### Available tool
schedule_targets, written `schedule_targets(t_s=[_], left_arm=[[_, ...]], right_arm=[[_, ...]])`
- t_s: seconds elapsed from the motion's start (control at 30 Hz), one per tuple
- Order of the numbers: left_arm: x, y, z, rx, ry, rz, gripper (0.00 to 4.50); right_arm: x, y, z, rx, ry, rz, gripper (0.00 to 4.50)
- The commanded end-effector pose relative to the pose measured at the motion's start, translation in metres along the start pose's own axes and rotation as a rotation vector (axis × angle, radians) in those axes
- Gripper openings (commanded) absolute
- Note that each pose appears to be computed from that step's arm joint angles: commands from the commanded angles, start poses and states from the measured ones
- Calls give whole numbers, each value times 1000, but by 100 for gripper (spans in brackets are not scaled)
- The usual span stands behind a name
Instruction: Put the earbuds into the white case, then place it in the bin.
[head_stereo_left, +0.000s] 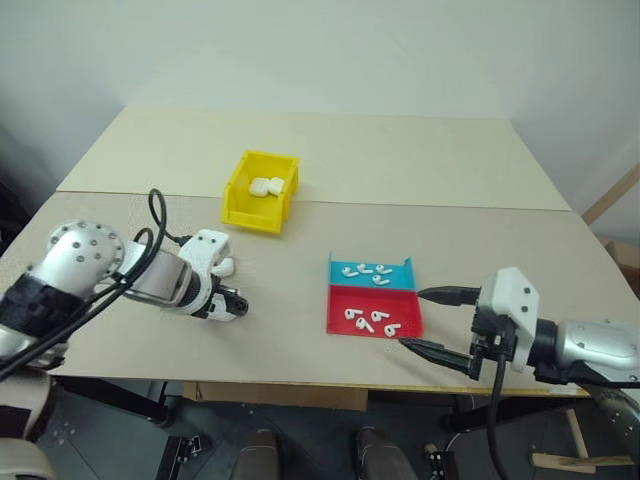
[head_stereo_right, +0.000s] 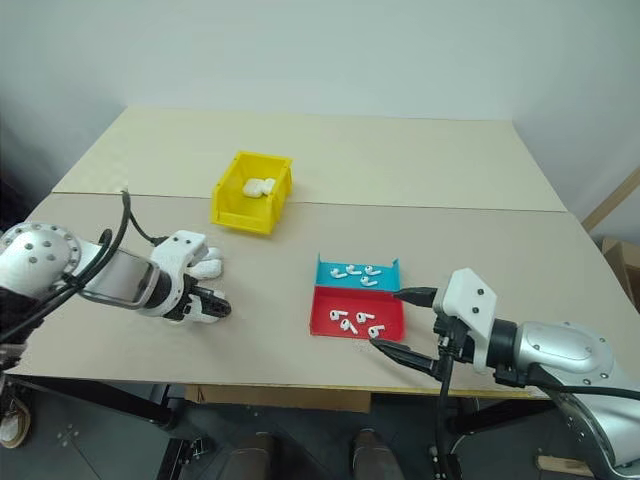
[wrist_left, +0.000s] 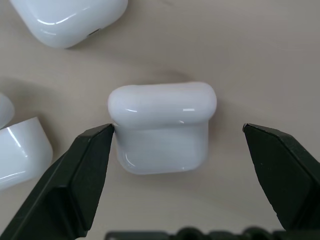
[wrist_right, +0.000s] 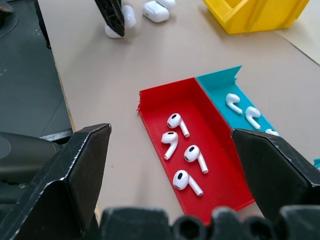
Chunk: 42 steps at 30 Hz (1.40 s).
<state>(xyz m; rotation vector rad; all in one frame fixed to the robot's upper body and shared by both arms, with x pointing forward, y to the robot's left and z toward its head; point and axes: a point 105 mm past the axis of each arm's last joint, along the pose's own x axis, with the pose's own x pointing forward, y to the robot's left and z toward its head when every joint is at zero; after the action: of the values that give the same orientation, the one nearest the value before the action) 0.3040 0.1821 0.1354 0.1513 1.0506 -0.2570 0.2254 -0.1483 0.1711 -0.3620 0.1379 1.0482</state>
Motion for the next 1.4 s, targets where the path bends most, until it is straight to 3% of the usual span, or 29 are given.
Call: schedule_targets(t_s=[0.03, 0.53, 1.23, 1.4], left_arm=[[0, 0, 8, -15, -10, 21, 450], [-5, 3, -10, 113, 81, 47, 450], [8, -4, -3, 141, 78, 95, 450], [10, -7, -4, 154, 68, 84, 327]], right_arm=[[-2, 1, 11, -51, -34, -20, 447], [3, 9, 12, -37, -58, -35, 447], [2, 15, 11, -27, -56, -35, 447], [1, 17, 10, -26, -52, -31, 450]])
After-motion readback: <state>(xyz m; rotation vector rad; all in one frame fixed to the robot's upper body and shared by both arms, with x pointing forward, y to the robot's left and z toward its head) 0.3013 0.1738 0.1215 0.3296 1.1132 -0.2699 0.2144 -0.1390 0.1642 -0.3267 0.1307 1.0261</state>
